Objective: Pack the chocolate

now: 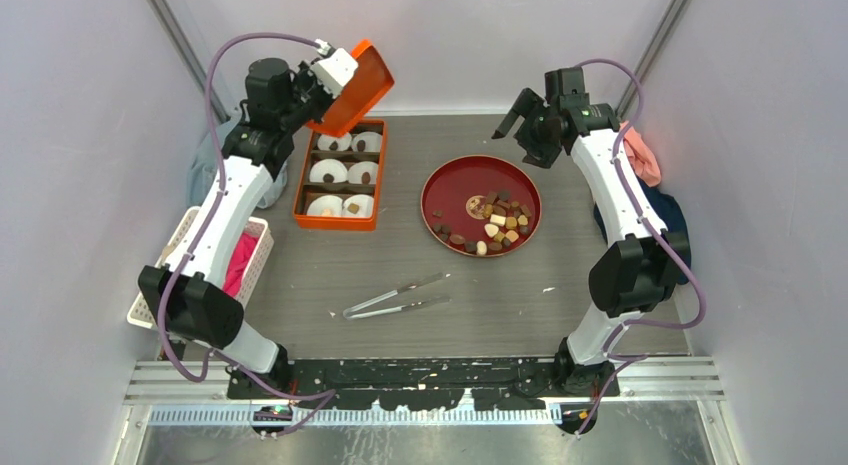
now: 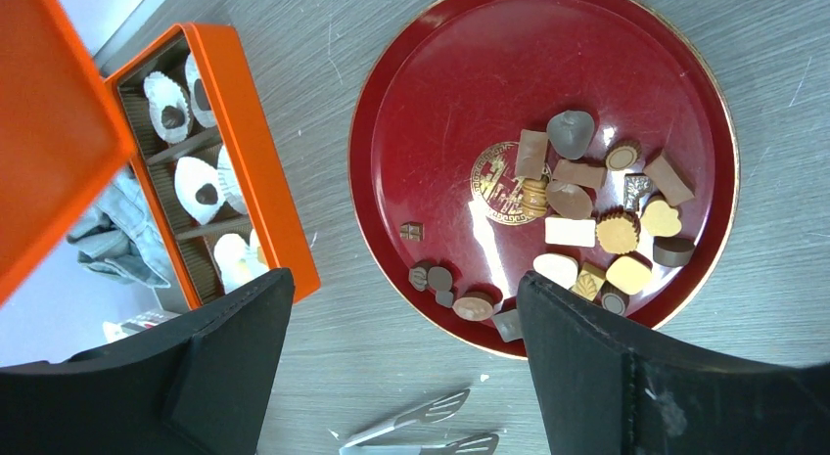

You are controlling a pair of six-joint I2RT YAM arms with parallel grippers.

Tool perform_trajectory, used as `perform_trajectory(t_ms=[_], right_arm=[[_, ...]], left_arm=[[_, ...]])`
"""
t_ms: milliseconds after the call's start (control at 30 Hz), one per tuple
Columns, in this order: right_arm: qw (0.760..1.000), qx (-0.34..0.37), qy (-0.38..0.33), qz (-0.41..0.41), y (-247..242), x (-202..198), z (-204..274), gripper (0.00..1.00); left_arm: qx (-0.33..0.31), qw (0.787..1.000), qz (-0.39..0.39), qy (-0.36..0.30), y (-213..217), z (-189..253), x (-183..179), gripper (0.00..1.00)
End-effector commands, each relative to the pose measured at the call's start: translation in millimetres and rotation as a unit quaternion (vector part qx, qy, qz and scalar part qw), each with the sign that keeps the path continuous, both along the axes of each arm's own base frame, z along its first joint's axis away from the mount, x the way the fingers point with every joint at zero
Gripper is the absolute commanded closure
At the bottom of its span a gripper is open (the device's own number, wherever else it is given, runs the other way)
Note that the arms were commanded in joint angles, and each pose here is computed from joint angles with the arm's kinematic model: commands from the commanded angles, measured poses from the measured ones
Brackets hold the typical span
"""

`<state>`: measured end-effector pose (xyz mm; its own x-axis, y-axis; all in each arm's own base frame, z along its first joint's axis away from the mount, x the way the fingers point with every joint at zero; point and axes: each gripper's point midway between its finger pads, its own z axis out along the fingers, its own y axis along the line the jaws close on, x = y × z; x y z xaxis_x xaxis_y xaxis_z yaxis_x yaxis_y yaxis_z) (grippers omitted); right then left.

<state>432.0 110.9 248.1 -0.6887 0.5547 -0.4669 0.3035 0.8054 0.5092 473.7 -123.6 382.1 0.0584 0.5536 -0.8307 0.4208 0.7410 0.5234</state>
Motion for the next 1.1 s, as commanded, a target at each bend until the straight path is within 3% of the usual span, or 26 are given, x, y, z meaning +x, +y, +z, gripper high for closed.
perform_trajectory(t_ms=[0, 267, 700, 833, 967, 1067], right_arm=[[1.000, 0.006, -0.023, 0.005, 2, -4, 19, 0.11], [1.000, 0.013, -0.010, 0.012, 6, -7, 12, 0.11], [0.999, 0.030, 0.008, 0.033, 17, 5, 1, 0.11], [0.995, 0.044, 0.010, 0.088, 45, 9, -5, 0.12], [0.989, -0.017, 0.019, 0.146, 98, 10, -27, 0.12], [0.984, -0.016, 0.031, 0.173, 138, 14, -48, 0.16]], left_arm=[[0.092, 0.970, -0.041, -0.223, -5, 101, -4, 1.00], [0.232, 0.921, -0.105, -0.294, -27, 97, -4, 1.00], [0.320, 0.878, -0.137, -0.328, -42, 44, 21, 1.00], [0.322, 0.874, -0.135, -0.340, -43, 36, 21, 1.00], [0.327, 0.873, -0.115, -0.344, -36, 37, 19, 1.00], [0.326, 0.873, -0.095, -0.349, -27, 45, 17, 1.00]])
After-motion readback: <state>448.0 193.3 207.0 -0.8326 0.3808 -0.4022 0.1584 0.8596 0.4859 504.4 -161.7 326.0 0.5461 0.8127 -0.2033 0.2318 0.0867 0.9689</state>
